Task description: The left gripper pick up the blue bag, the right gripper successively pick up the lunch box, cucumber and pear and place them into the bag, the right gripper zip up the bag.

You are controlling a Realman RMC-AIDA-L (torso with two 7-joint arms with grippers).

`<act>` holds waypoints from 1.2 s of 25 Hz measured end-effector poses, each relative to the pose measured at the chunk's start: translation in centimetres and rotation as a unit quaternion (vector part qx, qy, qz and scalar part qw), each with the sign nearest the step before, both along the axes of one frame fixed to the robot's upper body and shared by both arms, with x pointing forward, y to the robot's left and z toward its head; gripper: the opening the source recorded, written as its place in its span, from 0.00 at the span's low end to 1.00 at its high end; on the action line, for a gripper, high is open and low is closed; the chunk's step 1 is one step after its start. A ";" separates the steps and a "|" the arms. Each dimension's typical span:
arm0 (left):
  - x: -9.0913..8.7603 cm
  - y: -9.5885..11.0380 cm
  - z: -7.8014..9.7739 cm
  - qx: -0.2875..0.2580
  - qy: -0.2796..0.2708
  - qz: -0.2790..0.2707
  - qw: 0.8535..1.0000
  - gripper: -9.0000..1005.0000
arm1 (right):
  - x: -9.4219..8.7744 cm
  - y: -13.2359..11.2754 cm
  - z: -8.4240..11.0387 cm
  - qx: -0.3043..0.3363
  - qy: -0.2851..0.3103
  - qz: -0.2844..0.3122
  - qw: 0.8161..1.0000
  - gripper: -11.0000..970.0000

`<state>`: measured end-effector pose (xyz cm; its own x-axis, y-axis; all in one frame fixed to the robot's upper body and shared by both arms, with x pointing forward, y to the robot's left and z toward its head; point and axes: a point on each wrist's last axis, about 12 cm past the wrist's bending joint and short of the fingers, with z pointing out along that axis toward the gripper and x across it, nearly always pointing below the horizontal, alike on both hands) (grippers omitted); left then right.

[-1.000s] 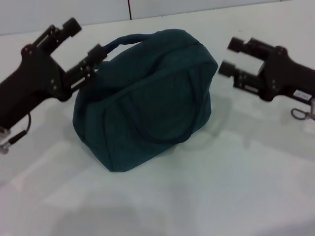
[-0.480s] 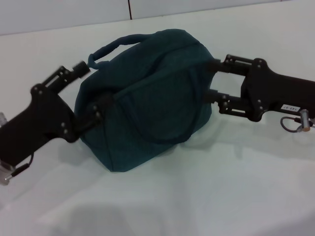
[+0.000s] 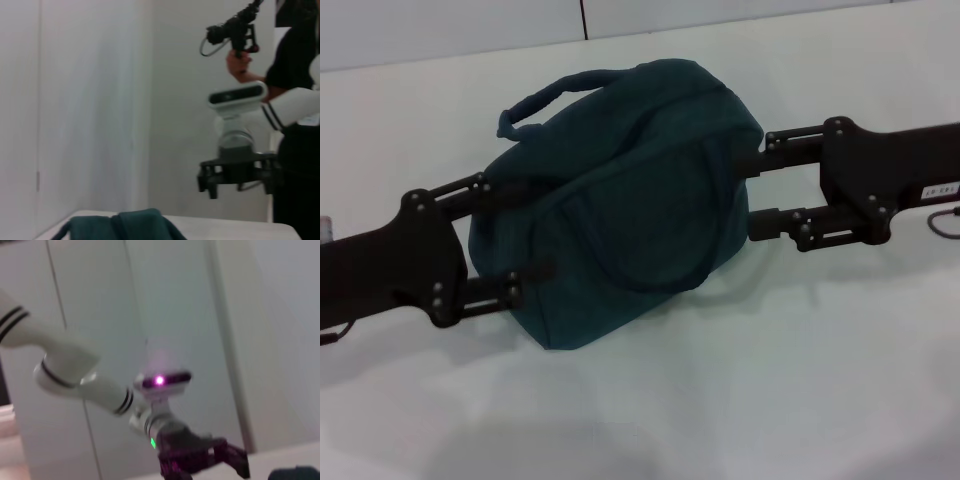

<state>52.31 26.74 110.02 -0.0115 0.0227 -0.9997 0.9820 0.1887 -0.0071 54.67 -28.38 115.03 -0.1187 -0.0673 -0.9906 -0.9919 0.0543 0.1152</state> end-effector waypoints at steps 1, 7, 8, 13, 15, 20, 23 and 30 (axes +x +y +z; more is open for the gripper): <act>0.0 0.0 0.2 0.003 0.000 -0.008 1.000 0.78 | 0.2 -0.1 0.4 -0.013 0.000 0.005 1.000 0.65; -0.4 0.5 0.2 0.015 0.014 -0.026 0.999 0.77 | 0.4 -0.3 1.2 -0.083 -0.012 -0.009 0.996 0.65; -0.4 0.5 0.1 0.016 0.015 -0.025 0.999 0.77 | 0.3 -0.1 1.2 -0.093 -0.015 -0.013 0.995 0.66; -0.6 0.9 0.1 0.019 0.022 -0.023 0.999 0.77 | 0.2 0.9 0.9 -0.156 -0.009 -0.012 0.988 0.66; -0.6 1.0 0.1 0.021 0.026 -0.024 0.999 0.77 | 0.3 1.2 0.8 -0.166 -0.004 -0.014 0.986 0.66; -0.6 1.6 0.1 0.026 0.030 -0.018 0.999 0.77 | 0.3 1.2 0.8 -0.166 -0.004 -0.018 0.986 0.66; -0.6 1.7 0.2 0.026 0.030 -0.017 0.999 0.77 | 0.3 1.1 0.8 -0.165 -0.005 -0.021 0.986 0.66; -0.3 1.8 0.4 0.028 0.027 -0.019 0.999 0.77 | 0.5 0.8 0.9 -0.159 -0.008 -0.034 0.987 0.65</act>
<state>51.98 28.51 110.40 -0.0639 0.0795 -0.9948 0.9868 0.1538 -0.0511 55.15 -27.56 115.96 -0.1180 -0.3674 -0.9225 -0.9861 0.1526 0.0654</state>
